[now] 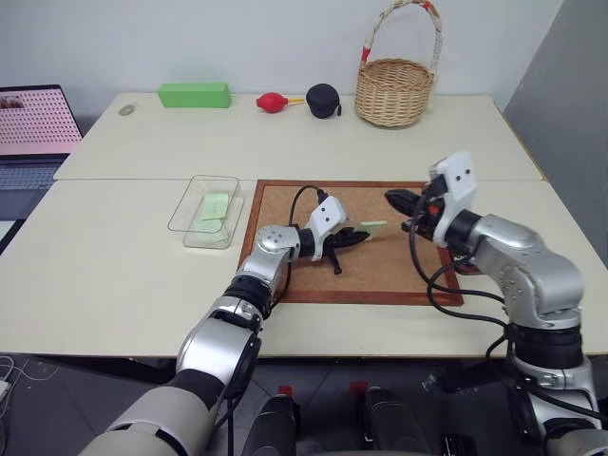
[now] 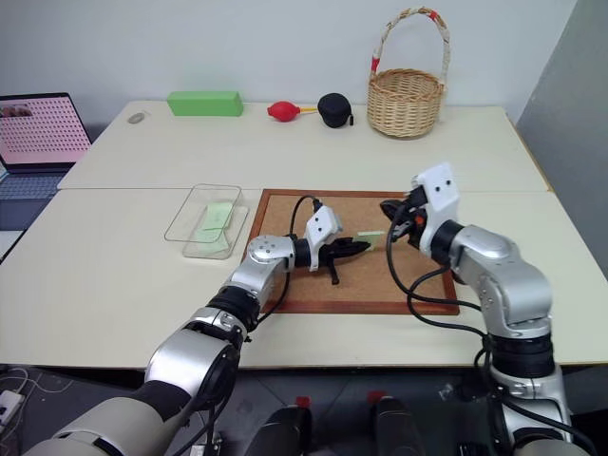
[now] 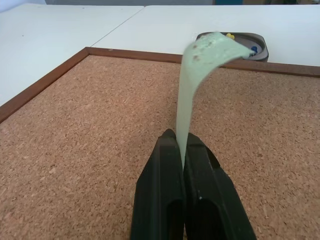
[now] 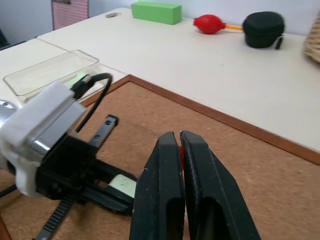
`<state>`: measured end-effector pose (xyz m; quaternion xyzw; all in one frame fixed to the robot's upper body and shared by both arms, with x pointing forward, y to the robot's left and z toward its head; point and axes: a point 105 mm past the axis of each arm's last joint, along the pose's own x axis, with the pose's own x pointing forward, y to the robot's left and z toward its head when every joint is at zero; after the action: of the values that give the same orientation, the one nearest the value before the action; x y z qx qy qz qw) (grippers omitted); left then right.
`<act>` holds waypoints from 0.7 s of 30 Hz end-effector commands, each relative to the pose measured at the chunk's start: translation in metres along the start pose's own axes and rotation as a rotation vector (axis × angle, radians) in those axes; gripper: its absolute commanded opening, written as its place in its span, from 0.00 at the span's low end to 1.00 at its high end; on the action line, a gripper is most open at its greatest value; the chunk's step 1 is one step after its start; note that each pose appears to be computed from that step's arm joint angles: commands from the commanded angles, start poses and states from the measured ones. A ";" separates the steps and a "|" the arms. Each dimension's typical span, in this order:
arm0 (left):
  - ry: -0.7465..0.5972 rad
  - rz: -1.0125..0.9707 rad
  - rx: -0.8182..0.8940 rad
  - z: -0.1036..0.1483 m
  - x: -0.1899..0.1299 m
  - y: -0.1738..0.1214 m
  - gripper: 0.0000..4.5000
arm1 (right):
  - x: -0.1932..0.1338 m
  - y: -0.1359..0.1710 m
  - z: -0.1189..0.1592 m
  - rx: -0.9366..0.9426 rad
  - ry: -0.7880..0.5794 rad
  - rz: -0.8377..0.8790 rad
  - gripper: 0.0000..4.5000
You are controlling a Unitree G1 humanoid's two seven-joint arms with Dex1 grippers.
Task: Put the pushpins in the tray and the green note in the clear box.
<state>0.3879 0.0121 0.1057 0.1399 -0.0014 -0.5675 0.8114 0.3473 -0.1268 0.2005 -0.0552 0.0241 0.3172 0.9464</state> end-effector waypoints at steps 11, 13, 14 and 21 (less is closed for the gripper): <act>-0.015 -0.002 0.128 0.016 -0.016 -0.008 0.01 | -0.097 -0.072 -0.073 -0.140 0.319 -0.268 0.00; -0.011 -0.004 0.129 0.015 -0.016 -0.010 0.01 | -0.101 -0.074 -0.081 -0.146 0.351 -0.274 0.00; -0.010 -0.005 0.129 0.015 -0.016 -0.010 0.01 | -0.102 -0.076 -0.084 -0.147 0.361 -0.280 0.00; -0.004 -0.007 0.132 0.016 -0.014 -0.012 0.00 | -0.100 -0.083 -0.095 -0.138 0.378 -0.311 0.16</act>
<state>0.3717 0.0220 0.1110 0.1769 -0.0206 -0.5649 0.8057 0.3125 -0.2648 0.1125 -0.1678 0.1911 0.1559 0.9545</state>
